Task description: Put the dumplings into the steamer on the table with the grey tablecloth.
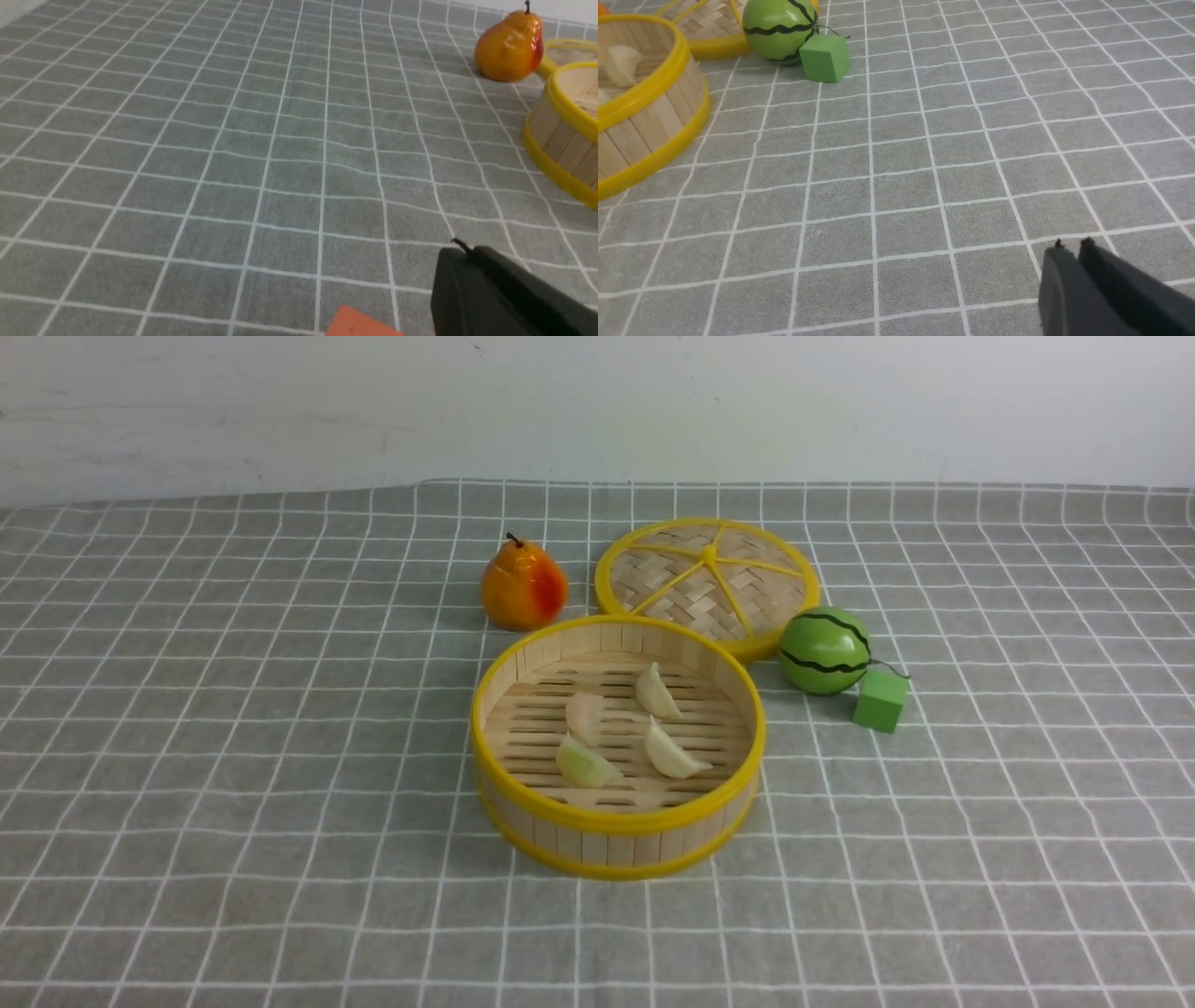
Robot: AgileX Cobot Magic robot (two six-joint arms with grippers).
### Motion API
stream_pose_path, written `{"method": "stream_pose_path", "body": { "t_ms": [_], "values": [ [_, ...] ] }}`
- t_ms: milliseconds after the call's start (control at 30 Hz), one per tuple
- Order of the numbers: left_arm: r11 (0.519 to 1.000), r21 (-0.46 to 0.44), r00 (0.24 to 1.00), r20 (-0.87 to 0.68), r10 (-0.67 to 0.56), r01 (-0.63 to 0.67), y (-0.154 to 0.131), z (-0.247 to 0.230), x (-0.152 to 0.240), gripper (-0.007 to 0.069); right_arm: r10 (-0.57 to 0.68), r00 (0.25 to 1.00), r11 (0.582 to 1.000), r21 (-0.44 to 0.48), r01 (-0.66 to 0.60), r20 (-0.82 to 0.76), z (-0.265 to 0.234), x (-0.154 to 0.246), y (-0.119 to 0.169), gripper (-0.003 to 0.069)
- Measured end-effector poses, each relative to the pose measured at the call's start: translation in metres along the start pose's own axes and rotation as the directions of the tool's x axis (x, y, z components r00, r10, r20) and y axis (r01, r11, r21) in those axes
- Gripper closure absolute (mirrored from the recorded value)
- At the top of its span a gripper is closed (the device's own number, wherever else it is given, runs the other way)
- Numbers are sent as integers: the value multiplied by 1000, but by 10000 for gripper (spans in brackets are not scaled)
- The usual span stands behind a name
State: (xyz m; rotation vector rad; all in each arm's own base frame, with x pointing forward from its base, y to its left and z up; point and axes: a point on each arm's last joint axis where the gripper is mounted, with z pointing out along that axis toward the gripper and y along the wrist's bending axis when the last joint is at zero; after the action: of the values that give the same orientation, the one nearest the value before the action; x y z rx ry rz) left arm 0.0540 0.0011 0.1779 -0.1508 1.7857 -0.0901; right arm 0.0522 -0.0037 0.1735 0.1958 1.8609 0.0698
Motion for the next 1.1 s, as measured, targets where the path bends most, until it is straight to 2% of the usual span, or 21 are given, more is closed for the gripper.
{"method": "stream_pose_path", "body": {
  "t_ms": [233, 1100],
  "values": [
    [1000, -8, 998, -58, 1, -2, 1, 0, 5, 639, 0, 1000, 1000, 0, 0, 0, 0, 0, 0, 608],
    [1000, -8, 998, -60, 2, -3, 1, 0, 6, 639, 0, 1000, 1000, 0, 0, 0, 0, 0, 0, 565]
  ]
}}
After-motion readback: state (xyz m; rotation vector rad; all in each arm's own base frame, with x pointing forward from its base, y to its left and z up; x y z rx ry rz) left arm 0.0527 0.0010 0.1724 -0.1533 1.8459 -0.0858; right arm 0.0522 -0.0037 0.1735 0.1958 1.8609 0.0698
